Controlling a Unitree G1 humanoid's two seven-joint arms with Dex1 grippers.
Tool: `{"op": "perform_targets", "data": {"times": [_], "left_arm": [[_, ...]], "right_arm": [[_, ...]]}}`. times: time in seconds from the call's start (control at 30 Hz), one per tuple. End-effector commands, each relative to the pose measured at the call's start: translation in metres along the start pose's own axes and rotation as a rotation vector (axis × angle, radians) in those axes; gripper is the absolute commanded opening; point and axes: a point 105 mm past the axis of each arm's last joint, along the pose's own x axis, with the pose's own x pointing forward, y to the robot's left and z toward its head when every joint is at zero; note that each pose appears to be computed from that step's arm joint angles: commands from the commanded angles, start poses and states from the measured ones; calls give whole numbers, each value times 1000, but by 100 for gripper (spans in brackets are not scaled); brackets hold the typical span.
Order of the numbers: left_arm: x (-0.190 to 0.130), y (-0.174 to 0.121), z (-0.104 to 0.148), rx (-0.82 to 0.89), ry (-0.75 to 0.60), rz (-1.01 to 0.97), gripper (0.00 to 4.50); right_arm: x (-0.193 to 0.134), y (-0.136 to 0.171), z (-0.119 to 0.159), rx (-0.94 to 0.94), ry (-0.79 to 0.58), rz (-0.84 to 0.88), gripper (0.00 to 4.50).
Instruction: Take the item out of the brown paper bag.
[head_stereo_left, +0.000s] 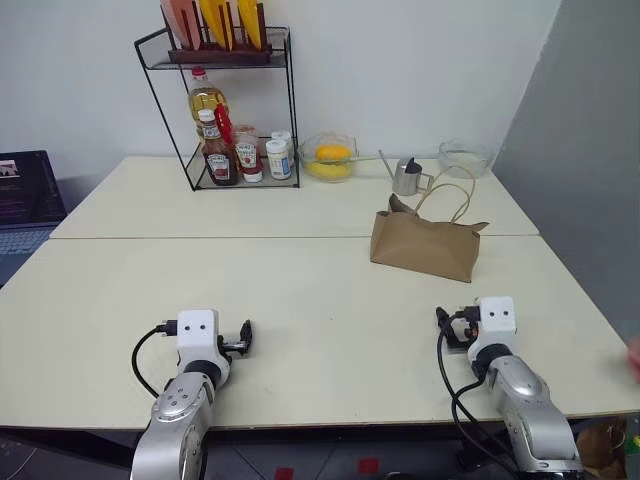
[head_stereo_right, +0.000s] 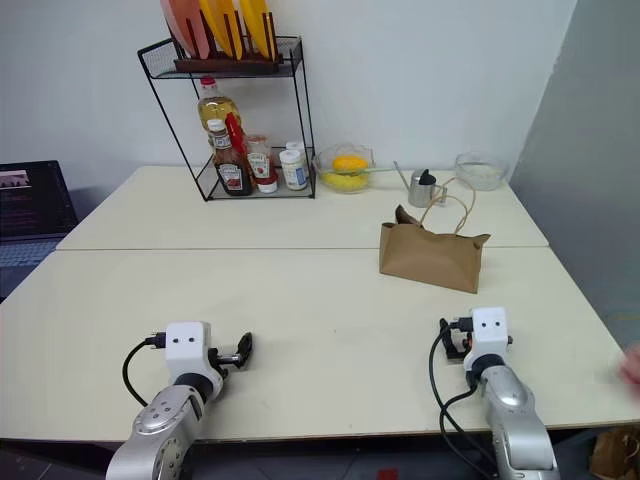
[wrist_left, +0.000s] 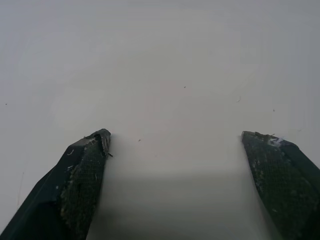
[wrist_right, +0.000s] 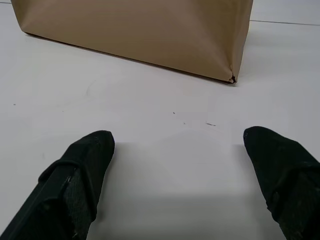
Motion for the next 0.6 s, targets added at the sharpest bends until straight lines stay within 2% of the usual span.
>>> {"op": "perform_targets", "data": {"times": [0.03,0.6], "left_arm": [[0,2,12,20,-48,19,445],[-4,-12,22,22,-83,-88,445]], "right_arm": [[-3,-4,12,-8,-49,-25,450],[-6,2,22,-66,-71,13,450]]}}
